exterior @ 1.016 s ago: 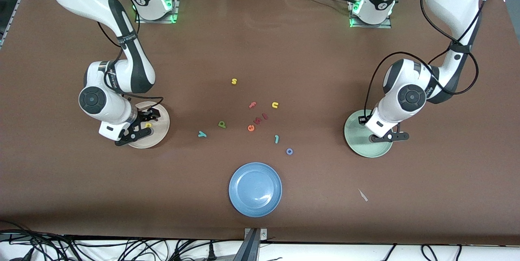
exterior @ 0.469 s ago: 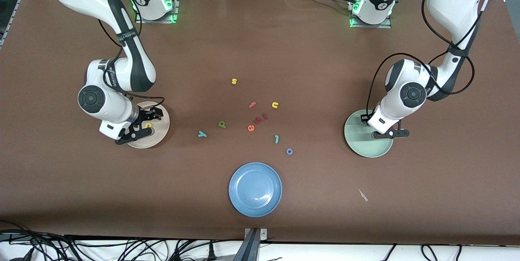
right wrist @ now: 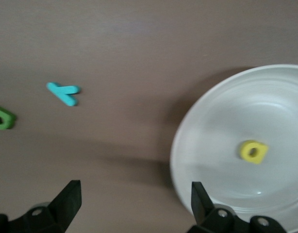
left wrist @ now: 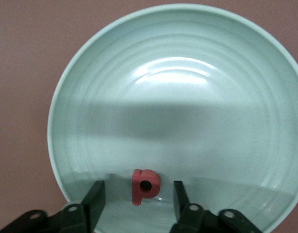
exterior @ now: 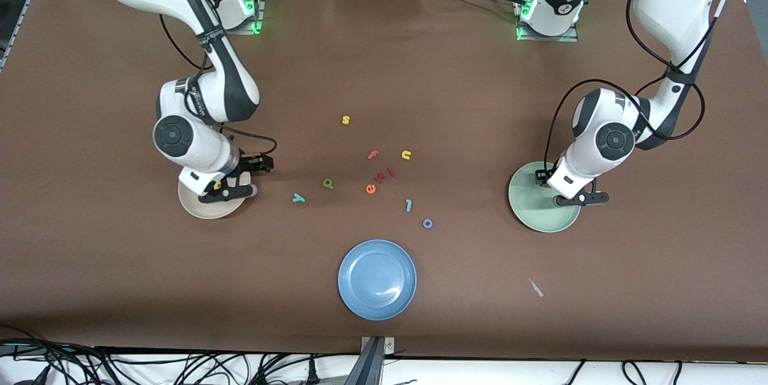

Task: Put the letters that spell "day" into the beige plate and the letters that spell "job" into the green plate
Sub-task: 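Open the right gripper over the beige plate while the left releases pink, then reach the right gripper to the green letter while the left reaches letters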

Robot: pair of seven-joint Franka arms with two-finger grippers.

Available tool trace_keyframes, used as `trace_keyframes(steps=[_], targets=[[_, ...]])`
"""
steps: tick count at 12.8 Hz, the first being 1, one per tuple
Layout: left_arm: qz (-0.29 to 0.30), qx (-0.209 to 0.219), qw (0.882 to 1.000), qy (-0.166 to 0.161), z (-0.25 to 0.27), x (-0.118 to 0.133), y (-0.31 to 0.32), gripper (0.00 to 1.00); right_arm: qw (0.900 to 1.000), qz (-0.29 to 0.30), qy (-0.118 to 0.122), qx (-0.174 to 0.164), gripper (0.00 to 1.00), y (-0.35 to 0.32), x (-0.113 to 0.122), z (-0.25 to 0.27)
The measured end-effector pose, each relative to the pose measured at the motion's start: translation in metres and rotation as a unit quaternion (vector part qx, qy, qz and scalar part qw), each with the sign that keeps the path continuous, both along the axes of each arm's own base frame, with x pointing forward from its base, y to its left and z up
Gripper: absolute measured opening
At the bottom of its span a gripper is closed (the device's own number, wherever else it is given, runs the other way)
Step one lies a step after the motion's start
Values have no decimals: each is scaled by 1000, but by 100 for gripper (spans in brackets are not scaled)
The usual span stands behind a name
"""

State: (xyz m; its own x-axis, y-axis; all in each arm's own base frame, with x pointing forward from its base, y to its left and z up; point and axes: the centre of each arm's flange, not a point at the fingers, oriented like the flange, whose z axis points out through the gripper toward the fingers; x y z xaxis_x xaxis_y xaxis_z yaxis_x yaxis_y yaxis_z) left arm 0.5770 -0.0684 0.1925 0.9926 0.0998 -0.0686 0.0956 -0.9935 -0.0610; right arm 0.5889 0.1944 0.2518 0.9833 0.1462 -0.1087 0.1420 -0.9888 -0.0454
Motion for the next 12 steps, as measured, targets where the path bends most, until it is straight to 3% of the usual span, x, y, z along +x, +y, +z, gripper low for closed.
trace_keyframes(steps=[2, 3, 8, 12], targets=[[-1, 3, 1000, -3, 13, 3, -1, 95, 1000, 8, 1, 8, 100, 24, -7, 3], [-3, 7, 1000, -1, 24, 6, -4, 100, 1000, 17, -1, 12, 100, 35, -10, 6], [-11, 20, 1000, 2, 88, 21, -23, 100, 996, 85, -20, 16, 100, 101, -26, 21], [-5, 5, 1000, 10, 132, 38, -46, 100, 989, 142, -26, 22, 100, 113, -17, 13]])
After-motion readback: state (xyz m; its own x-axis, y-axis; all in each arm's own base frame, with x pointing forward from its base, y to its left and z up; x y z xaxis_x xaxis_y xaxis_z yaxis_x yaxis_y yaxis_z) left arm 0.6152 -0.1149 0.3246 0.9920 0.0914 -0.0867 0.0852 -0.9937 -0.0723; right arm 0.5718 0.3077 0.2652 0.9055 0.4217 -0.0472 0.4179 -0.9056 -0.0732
